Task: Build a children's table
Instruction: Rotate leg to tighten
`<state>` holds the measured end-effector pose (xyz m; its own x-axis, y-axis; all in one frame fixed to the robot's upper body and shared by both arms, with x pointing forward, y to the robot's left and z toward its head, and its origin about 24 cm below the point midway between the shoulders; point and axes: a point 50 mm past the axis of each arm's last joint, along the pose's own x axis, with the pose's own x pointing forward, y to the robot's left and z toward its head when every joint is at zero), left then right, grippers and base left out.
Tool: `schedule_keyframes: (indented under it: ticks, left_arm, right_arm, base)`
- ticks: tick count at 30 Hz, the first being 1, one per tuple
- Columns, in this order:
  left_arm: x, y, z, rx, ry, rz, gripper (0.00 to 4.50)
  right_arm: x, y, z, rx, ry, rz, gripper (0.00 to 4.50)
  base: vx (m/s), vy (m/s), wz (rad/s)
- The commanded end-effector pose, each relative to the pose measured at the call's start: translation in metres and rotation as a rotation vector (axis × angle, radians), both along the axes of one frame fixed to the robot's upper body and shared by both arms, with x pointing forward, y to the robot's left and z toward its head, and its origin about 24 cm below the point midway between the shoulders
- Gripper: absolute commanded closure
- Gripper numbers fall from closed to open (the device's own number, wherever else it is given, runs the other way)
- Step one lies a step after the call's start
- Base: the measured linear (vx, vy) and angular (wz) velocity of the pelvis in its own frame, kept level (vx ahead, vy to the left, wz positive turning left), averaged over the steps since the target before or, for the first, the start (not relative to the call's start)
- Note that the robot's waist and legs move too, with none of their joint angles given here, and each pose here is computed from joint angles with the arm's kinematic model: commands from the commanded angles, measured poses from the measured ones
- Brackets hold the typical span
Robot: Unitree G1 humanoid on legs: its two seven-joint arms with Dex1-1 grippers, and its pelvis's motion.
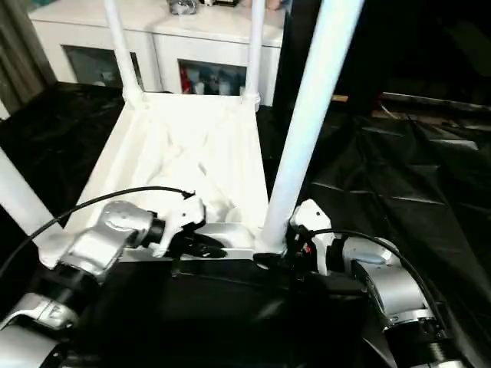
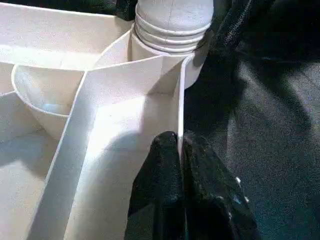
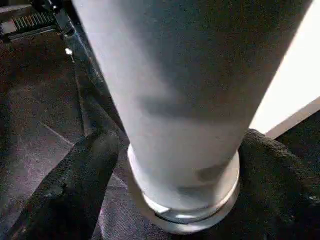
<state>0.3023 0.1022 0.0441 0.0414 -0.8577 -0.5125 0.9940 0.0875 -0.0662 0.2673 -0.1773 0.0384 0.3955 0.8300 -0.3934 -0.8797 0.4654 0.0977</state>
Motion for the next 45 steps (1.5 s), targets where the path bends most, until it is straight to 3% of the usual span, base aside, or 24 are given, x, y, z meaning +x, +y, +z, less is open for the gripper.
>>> schedule_keyframes:
  ticks: [1,12,20,23,26,30,31,34,37,39,40,45]
  left_arm:
    - [-0.009,-0.005,-0.009,-0.088,0.077,-0.005,4.50]
    - [-0.009,-0.003,-0.008,-0.065,0.071,-0.006,4.50]
    - [-0.009,-0.005,-0.007,-0.074,0.066,0.006,4.50]
    - [-0.004,-0.014,-0.010,-0.055,0.045,0.078,4.50]
    - [0.008,-0.036,-0.014,-0.038,0.021,0.223,4.50]
    - [0.014,-0.063,-0.014,-0.032,-0.009,0.299,4.50]
    - [0.014,-0.063,-0.014,-0.032,-0.009,0.299,4.50]
    - [0.011,-0.083,-0.014,0.003,-0.058,0.248,4.50]
    - [0.008,-0.090,-0.014,0.005,-0.057,0.218,4.50]
    - [0.008,-0.089,-0.014,0.003,-0.050,0.219,4.50]
    - [0.008,-0.088,-0.015,0.003,-0.046,0.220,4.50]
    - [0.007,-0.070,-0.014,-0.028,-0.020,0.174,4.50]
  right_arm:
    - [0.001,0.002,-0.002,0.002,0.014,0.005,0.63]
    - [0.006,0.002,-0.010,-0.057,0.021,-0.021,1.68]
    - [0.007,0.005,-0.011,-0.025,0.022,-0.044,1.79]
    - [0.011,0.006,-0.017,-0.019,0.021,-0.168,1.79]
    - [0.016,0.010,-0.035,-0.066,0.035,-0.443,1.79]
    - [0.017,0.028,-0.045,-0.031,0.074,-0.629,1.80]
    - [0.017,0.028,-0.045,-0.031,0.074,-0.629,1.80]
    - [0.021,0.053,-0.042,-0.011,0.048,-0.627,1.80]
    - [0.020,0.066,-0.037,-0.003,0.006,-0.563,1.80]
    - [0.019,0.067,-0.036,0.017,0.009,-0.529,1.80]
    - [0.017,0.068,-0.035,0.031,0.012,-0.503,1.24]
    - [0.016,0.053,-0.026,0.068,-0.012,-0.456,0.81]
  base:
    - [0.000,0.000,0.00]
    - [0.000,0.000,0.00]
    - [0.000,0.000,0.00]
    - [0.000,0.000,0.00]
    - [0.000,0.000,0.00]
    - [0.000,0.000,0.00]
    - [0.000,0.000,0.00]
    - [0.000,0.000,0.00]
    - [0.000,0.000,0.00]
    - [0.000,0.000,0.00]
    - [0.000,0.000,0.00]
    - [0.000,0.000,0.00]
